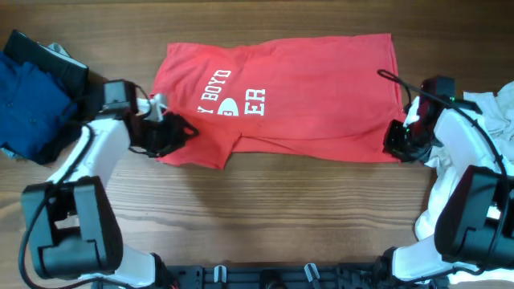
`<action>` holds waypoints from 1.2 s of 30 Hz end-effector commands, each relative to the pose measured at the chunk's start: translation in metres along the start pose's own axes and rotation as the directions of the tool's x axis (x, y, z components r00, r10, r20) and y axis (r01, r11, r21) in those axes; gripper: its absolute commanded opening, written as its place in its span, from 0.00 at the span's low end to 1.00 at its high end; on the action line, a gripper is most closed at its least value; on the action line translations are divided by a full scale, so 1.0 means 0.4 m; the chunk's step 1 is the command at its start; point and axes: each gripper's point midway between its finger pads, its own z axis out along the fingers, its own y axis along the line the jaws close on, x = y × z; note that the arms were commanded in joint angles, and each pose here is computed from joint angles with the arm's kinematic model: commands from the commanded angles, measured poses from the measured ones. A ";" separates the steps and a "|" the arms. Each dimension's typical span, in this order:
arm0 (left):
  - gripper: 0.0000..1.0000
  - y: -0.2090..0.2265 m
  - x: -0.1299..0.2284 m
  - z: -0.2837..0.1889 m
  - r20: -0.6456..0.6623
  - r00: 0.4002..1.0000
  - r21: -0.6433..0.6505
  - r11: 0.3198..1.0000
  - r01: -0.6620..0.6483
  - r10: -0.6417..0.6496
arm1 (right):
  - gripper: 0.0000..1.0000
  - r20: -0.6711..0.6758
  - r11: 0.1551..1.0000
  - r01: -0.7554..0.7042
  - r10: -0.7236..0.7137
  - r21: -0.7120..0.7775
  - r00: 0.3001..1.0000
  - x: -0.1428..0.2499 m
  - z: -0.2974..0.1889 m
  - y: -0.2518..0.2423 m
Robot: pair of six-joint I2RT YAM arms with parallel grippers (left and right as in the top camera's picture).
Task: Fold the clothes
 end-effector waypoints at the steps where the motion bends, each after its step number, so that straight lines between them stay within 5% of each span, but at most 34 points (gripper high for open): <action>1: 0.57 -0.027 0.033 0.049 -0.035 0.988 -0.095 0.984 -0.150 0.147 | 0.22 -0.027 1.000 0.000 -0.001 -0.019 1.000 0.028 0.041 0.003; 7: 0.57 -0.059 0.057 0.092 -0.051 0.963 -0.176 0.947 -0.268 0.264 | 0.15 0.011 0.995 0.033 -0.032 -0.099 0.999 0.008 0.035 0.039; 12: 0.55 -0.071 0.050 0.103 -0.035 0.952 -0.199 0.931 -0.306 0.305 | 0.18 0.089 0.983 0.056 -0.041 -0.176 0.995 -0.035 -0.098 0.091; 15: 0.56 -0.080 0.050 0.112 -0.032 0.946 -0.199 0.925 -0.323 0.323 | 0.10 0.166 0.982 0.090 -0.063 -0.166 0.984 -0.068 -0.135 0.094; 36: 0.65 -0.122 0.075 0.176 -0.051 0.904 -0.219 0.879 -0.424 0.424 | 0.04 0.008 0.997 0.070 -0.069 -0.043 0.998 -0.048 0.139 0.032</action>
